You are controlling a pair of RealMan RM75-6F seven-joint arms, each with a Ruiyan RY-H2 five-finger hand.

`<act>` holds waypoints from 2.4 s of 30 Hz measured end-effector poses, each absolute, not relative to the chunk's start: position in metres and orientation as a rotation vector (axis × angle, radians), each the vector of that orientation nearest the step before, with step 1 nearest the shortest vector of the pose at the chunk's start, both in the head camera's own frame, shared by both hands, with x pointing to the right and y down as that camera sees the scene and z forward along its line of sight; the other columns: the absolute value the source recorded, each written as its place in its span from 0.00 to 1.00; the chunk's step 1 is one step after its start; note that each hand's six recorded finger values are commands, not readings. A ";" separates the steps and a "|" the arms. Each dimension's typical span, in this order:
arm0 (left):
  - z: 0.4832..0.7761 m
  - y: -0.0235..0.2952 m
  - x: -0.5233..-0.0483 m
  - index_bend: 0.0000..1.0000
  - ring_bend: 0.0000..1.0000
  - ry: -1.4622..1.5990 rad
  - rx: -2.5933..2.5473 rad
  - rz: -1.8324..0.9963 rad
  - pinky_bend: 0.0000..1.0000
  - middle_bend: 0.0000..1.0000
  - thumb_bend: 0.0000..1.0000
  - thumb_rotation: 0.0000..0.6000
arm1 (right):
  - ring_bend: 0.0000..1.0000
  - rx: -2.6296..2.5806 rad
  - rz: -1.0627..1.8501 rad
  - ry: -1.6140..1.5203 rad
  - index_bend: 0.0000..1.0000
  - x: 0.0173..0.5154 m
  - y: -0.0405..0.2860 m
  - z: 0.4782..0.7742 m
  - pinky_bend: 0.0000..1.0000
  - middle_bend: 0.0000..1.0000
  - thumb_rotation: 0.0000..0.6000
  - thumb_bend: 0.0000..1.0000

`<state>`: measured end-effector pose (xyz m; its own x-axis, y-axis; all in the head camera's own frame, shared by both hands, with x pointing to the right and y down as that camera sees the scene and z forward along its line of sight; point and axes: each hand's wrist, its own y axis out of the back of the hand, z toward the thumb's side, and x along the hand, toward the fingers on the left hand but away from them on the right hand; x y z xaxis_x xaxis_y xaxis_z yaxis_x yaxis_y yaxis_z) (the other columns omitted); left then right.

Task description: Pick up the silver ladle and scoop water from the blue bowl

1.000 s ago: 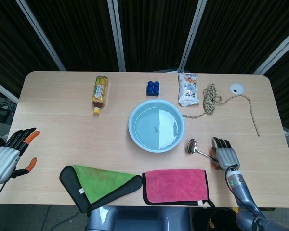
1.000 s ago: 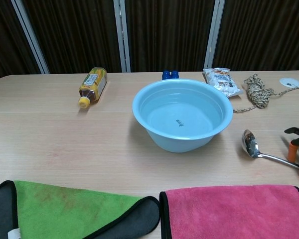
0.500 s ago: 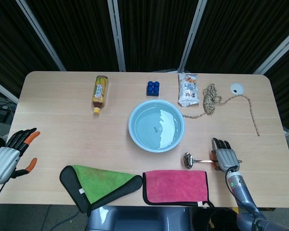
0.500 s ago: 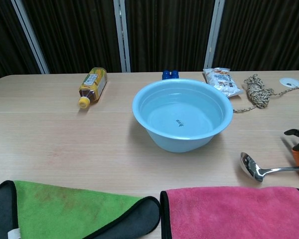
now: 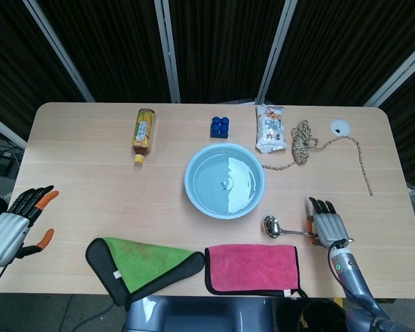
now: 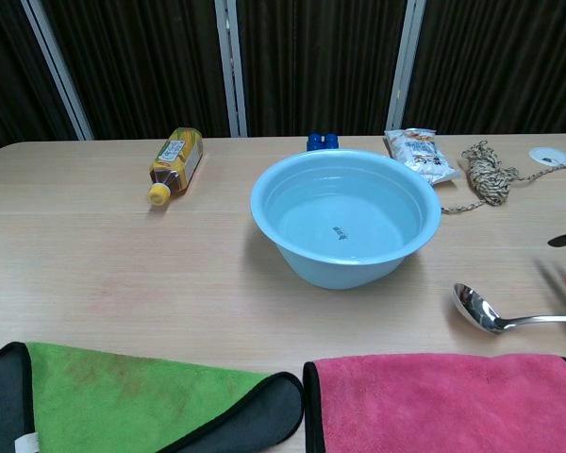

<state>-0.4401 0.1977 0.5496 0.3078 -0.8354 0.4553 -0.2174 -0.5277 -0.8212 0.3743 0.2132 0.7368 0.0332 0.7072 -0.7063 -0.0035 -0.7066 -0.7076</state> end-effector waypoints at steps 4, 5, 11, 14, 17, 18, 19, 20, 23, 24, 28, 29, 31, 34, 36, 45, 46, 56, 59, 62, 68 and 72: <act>0.550 0.199 -0.439 0.00 0.00 0.926 -1.934 -1.221 0.00 0.00 0.47 1.00 | 0.00 -1.785 1.715 -0.743 0.67 0.376 0.211 0.730 0.00 0.01 1.00 0.39; 0.550 0.199 -0.439 0.00 0.00 0.924 -1.934 -1.220 0.00 0.00 0.47 1.00 | 0.00 -1.789 1.713 -0.749 0.67 0.377 0.211 0.729 0.00 0.01 1.00 0.39; 0.552 0.201 -0.436 0.00 0.00 0.908 -1.942 -1.221 0.00 0.00 0.47 1.00 | 0.00 -1.802 1.695 -0.784 0.67 0.382 0.206 0.717 0.00 0.01 1.00 0.39; 0.552 0.201 -0.436 0.00 0.00 0.904 -1.941 -1.223 0.00 0.00 0.47 1.00 | 0.00 -1.804 1.690 -0.795 0.67 0.385 0.203 0.711 0.00 0.01 1.00 0.39; 0.552 0.202 -0.435 0.00 0.00 0.899 -1.940 -1.223 0.00 0.00 0.47 1.00 | 0.00 -1.798 1.686 -0.801 0.67 0.389 0.199 0.703 0.00 0.01 1.00 0.39; 0.552 0.202 -0.434 0.00 0.00 0.898 -1.941 -1.223 0.00 0.00 0.47 1.00 | 0.00 -1.796 1.685 -0.803 0.67 0.391 0.197 0.700 0.00 0.01 1.00 0.39; 0.552 0.202 -0.434 0.00 0.00 0.897 -1.941 -1.223 0.00 0.00 0.47 1.00 | 0.00 -1.795 1.684 -0.806 0.67 0.391 0.196 0.697 0.00 0.01 1.00 0.39; 0.553 0.203 -0.433 0.00 0.00 0.894 -1.941 -1.222 0.00 0.00 0.47 1.00 | 0.00 -1.795 1.682 -0.811 0.67 0.392 0.195 0.695 0.00 0.01 1.00 0.39; 0.553 0.204 -0.432 0.00 0.00 0.886 -1.941 -1.221 0.00 0.00 0.47 1.00 | 0.00 -1.792 1.675 -0.830 0.67 0.396 0.190 0.684 0.00 0.01 1.00 0.39; 0.553 0.204 -0.432 0.00 0.00 0.885 -1.940 -1.221 0.00 0.00 0.47 1.00 | 0.00 -1.786 1.673 -0.834 0.67 0.399 0.187 0.679 0.00 0.01 1.00 0.39; 0.554 0.204 -0.431 0.00 0.00 0.883 -1.935 -1.224 0.00 0.00 0.47 1.00 | 0.00 -1.753 1.660 -0.840 0.67 0.404 0.178 0.662 0.00 0.01 1.00 0.39; 0.554 0.204 -0.431 0.00 0.00 0.882 -1.933 -1.225 0.00 0.00 0.47 1.00 | 0.00 -1.741 1.656 -0.838 0.67 0.405 0.176 0.658 0.00 0.01 1.00 0.39; 0.555 0.205 -0.430 0.00 0.00 0.879 -1.931 -1.229 0.00 0.00 0.47 1.00 | 0.00 -1.714 1.647 -0.832 0.67 0.407 0.170 0.648 0.00 0.01 1.00 0.39; 0.557 0.205 -0.429 0.00 0.00 0.870 -1.934 -1.235 0.00 0.00 0.47 1.00 | 0.00 -1.687 1.635 -0.823 0.67 0.406 0.163 0.635 0.00 0.01 1.00 0.39; 0.558 0.205 -0.427 0.00 0.00 0.866 -1.937 -1.235 0.00 0.00 0.47 1.00 | 0.00 -1.680 1.623 -0.819 0.67 0.401 0.160 0.627 0.00 0.01 1.00 0.39; 0.557 0.203 -0.427 0.00 0.00 0.880 -1.962 -1.225 0.00 0.00 0.47 1.00 | 0.00 -1.669 1.576 -0.733 0.67 0.365 0.153 0.607 0.00 0.01 1.00 0.39; 0.557 0.203 -0.428 0.00 0.00 0.884 -1.965 -1.224 0.00 0.00 0.47 1.00 | 0.00 -1.670 1.570 -0.723 0.67 0.360 0.152 0.606 0.00 0.01 1.00 0.39; 0.552 0.200 -0.437 0.00 0.00 0.917 -1.974 -1.223 0.00 0.00 0.47 1.00 | 0.00 -1.682 1.513 -0.642 0.67 0.303 0.137 0.596 0.00 0.01 1.00 0.39; 0.552 0.199 -0.439 0.00 0.00 0.923 -1.976 -1.225 0.00 0.00 0.47 1.00 | 0.00 -1.695 1.498 -0.634 0.67 0.289 0.132 0.597 0.00 0.01 1.00 0.39; 0.553 0.197 -0.440 0.00 0.00 0.931 -1.979 -1.229 0.00 0.00 0.47 1.00 | 0.00 -1.708 1.487 -0.626 0.67 0.275 0.126 0.601 0.00 0.01 1.00 0.39; 0.556 0.193 -0.444 0.00 0.00 0.939 -1.979 -1.249 0.00 0.00 0.47 1.00 | 0.00 -1.723 1.475 -0.604 0.67 0.252 0.112 0.611 0.00 0.01 1.00 0.39; 0.559 0.192 -0.445 0.00 0.00 0.939 -1.979 -1.263 0.00 0.00 0.47 1.00 | 0.00 -1.727 1.476 -0.590 0.67 0.241 0.103 0.619 0.00 0.01 1.00 0.39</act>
